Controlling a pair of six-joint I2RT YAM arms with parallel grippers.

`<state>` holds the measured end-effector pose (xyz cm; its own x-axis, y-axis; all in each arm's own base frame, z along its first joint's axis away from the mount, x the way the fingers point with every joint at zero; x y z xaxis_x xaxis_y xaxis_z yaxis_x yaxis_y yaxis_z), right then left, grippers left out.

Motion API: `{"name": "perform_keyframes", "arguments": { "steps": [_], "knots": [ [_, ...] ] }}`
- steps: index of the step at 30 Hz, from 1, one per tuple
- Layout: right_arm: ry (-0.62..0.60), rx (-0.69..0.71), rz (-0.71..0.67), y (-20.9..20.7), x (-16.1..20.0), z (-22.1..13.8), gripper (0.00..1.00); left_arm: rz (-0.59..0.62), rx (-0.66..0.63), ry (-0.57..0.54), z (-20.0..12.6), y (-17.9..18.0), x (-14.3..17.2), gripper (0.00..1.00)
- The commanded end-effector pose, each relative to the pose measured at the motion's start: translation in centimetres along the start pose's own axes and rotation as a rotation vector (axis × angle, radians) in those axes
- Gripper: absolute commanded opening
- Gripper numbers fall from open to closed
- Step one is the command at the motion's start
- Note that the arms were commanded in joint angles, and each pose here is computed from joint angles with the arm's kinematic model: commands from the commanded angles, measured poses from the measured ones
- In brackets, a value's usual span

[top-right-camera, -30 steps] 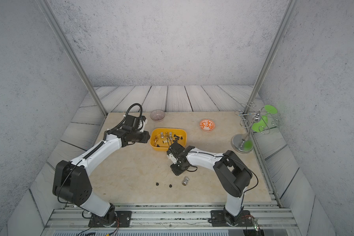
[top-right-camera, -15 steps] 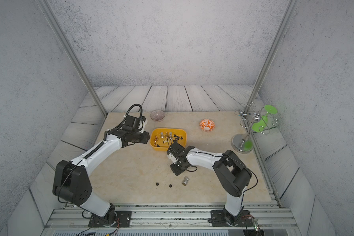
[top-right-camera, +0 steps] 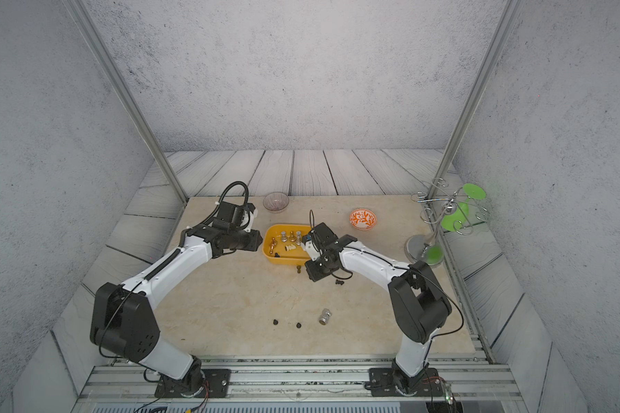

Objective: Put the chess pieces into the storage box
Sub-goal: Pick up the chess piece at the center of the board, then place the chess piece in the storage box.

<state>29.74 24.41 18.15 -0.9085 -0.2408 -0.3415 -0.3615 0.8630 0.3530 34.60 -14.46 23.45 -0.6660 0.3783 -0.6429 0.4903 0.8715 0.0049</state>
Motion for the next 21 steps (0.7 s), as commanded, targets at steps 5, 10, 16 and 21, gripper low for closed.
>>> {"name": "perform_keyframes", "arguments": {
  "steps": [5, 10, 16, 21],
  "knots": [
    [-0.165, -0.016, -0.007, -1.0, -5.7, -5.3, 0.12, 0.001, 0.029, -0.011, -0.8, -0.1, 0.1, 0.34],
    [-0.182, 0.060, -0.018, -2.2, -9.5, -3.9, 0.12, 0.005, 0.049, -0.014, -0.8, -0.3, 0.1, 0.34],
    [-0.146, 0.166, -0.040, -3.5, -12.2, -0.9, 0.12, -0.001, 0.055, -0.012, -0.8, -0.4, 0.4, 0.34],
    [-0.124, 0.180, -0.017, -4.2, -13.4, 1.5, 0.13, -0.008, 0.063, -0.016, -0.8, -0.5, 0.5, 0.34]
  ]
}}
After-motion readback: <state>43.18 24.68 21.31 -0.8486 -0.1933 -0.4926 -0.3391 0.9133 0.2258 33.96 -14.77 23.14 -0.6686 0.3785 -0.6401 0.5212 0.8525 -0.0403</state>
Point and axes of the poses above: each gripper's point midway between its finger pads, its own z axis out along the fingers, its own y axis along the line the jaws close on, x = y × z, the point moved 8 cm from there along -z, back along the fingers, and after that the axes turned 15 degrees about z, right-handed, at the moved point
